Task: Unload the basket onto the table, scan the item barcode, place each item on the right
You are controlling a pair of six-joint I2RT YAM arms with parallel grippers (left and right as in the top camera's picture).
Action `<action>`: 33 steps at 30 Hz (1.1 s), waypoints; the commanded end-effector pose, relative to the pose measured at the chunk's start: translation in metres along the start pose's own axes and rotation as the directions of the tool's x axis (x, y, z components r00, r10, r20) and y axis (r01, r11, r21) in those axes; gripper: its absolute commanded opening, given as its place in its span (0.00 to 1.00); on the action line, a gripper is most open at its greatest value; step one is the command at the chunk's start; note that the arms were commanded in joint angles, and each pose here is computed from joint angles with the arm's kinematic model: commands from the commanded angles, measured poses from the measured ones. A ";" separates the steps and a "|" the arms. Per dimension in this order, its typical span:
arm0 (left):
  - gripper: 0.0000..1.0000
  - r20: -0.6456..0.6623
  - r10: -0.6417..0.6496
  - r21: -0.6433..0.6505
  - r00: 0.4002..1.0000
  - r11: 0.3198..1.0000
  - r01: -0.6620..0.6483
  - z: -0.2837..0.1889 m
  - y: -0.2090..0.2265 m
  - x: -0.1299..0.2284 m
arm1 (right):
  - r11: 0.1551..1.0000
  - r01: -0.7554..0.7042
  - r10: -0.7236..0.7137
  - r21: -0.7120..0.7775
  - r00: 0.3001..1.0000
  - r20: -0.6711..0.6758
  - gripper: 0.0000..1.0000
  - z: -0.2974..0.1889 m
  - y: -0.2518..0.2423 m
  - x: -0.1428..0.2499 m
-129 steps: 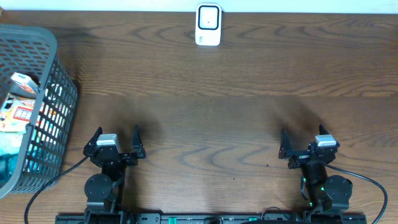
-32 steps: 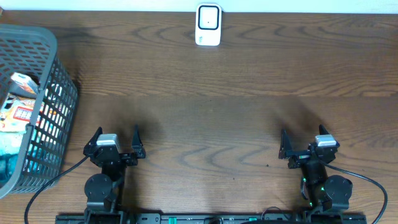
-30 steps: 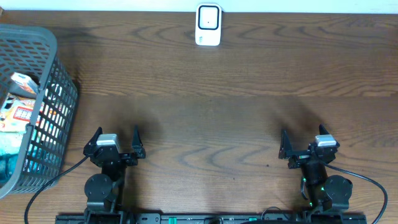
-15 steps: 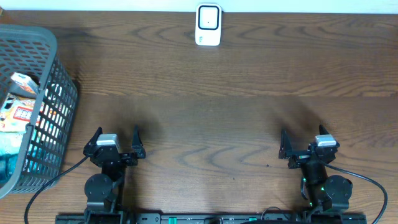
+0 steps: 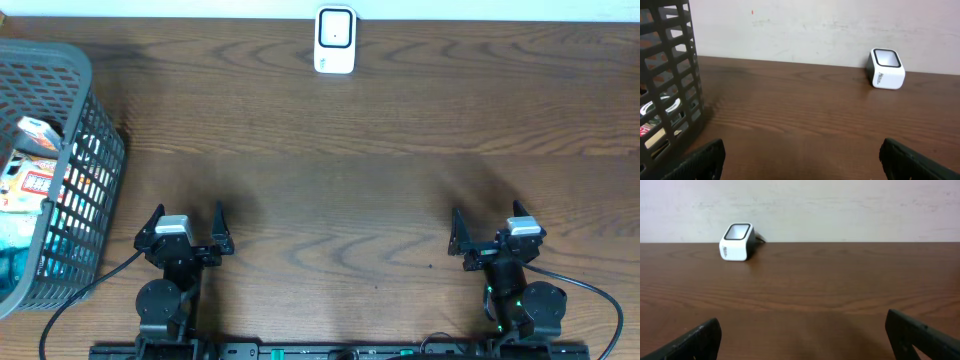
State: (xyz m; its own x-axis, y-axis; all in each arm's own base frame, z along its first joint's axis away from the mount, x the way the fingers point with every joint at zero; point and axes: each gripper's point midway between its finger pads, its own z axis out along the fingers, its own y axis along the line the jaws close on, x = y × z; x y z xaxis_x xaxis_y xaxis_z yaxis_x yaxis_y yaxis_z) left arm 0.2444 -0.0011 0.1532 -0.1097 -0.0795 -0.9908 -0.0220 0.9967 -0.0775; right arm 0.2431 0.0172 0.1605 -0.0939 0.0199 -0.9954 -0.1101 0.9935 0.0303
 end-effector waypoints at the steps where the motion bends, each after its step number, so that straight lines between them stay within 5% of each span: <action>1: 0.98 -0.047 0.022 -0.012 0.999 1.000 -0.022 0.001 0.003 0.017 | 1.000 0.008 -0.008 -0.003 1.000 -0.001 0.99 0.000 0.001 0.002; 10: 0.98 -0.025 -0.012 0.025 1.000 1.000 0.013 0.001 -0.003 0.012 | 1.000 0.008 -0.008 -0.003 1.000 -0.001 0.99 0.000 0.001 0.002; 21: 0.98 0.273 -0.241 0.103 0.931 0.970 0.221 -0.013 -0.008 -0.076 | 1.000 0.008 -0.008 -0.003 1.000 -0.001 0.99 0.000 0.001 0.002; 33: 0.98 0.388 -0.247 0.212 0.888 0.961 0.175 -0.024 -0.029 -0.176 | 1.000 0.008 -0.008 -0.003 1.000 -0.001 0.99 0.000 0.001 0.002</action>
State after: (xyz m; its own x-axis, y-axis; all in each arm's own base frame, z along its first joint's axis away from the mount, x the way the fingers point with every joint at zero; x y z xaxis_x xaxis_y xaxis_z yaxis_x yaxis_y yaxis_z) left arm 0.2388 -0.0079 0.2991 0.2802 -0.3116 -0.9079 0.1176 0.9499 -0.2897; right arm 0.2431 0.0172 0.1606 -0.0939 0.0199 -0.9954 -0.1101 0.9935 0.0303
